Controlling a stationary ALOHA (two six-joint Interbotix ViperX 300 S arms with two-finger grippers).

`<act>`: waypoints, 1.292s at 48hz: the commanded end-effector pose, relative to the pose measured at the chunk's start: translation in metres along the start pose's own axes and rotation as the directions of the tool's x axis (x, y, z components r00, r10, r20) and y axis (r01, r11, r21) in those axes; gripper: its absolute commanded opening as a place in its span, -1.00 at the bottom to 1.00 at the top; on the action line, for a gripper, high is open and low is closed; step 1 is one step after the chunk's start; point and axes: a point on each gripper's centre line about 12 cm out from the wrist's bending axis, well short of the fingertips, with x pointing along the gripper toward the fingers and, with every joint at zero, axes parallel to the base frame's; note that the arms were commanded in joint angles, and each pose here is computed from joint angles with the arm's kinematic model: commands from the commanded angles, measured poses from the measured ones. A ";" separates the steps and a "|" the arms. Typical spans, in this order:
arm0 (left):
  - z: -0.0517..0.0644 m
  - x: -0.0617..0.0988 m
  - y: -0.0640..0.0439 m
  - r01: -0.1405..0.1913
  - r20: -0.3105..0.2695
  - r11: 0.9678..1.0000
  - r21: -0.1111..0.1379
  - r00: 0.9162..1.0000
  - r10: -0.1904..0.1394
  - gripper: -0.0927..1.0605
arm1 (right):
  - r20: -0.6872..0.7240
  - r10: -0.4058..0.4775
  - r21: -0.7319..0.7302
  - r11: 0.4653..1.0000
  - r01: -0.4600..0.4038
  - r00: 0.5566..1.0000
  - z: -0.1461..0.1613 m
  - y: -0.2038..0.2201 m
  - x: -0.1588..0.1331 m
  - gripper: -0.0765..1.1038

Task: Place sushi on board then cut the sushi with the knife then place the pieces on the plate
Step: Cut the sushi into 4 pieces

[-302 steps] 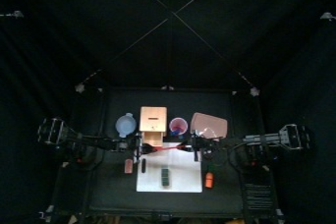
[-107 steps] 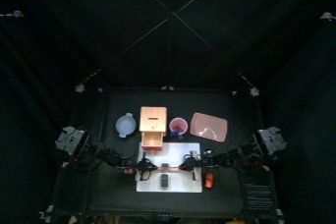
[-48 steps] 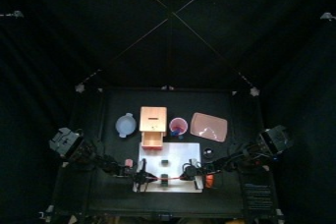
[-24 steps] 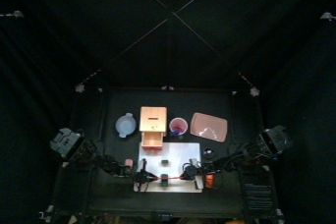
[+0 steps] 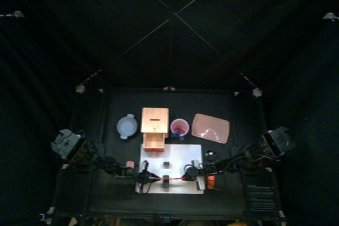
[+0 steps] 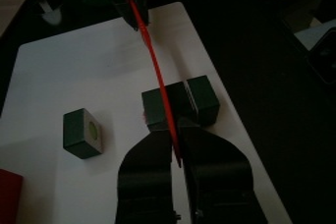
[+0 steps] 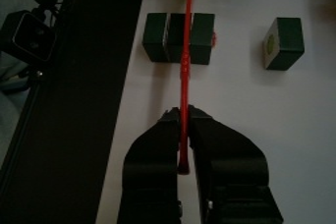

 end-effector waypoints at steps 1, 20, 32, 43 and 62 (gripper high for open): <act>0.009 0.002 -0.001 -0.002 0.027 1.000 -0.006 1.000 0.002 -0.27 | 0.039 0.016 -0.004 1.000 -0.016 0.999 0.011 0.006 -0.006 -0.28; 0.007 0.002 -0.005 0.008 0.004 1.000 -0.015 1.000 -0.008 -0.27 | 0.035 0.016 0.011 1.000 -0.016 0.999 0.009 0.007 -0.006 -0.28; 0.006 0.002 -0.005 0.009 0.001 1.000 -0.016 1.000 -0.009 -0.27 | 0.024 0.018 0.008 1.000 -0.018 1.000 0.006 0.009 -0.004 -0.28; -0.002 0.005 -0.007 0.012 -0.026 1.000 -0.009 1.000 -0.013 -0.27 | 0.013 0.011 0.009 1.000 -0.011 1.000 0.003 0.007 -0.001 -0.28; -0.012 0.009 -0.006 -0.001 -0.063 1.000 -0.017 0.998 0.000 -0.27 | 0.009 0.008 0.005 1.000 -0.008 1.000 0.003 0.006 0.002 -0.28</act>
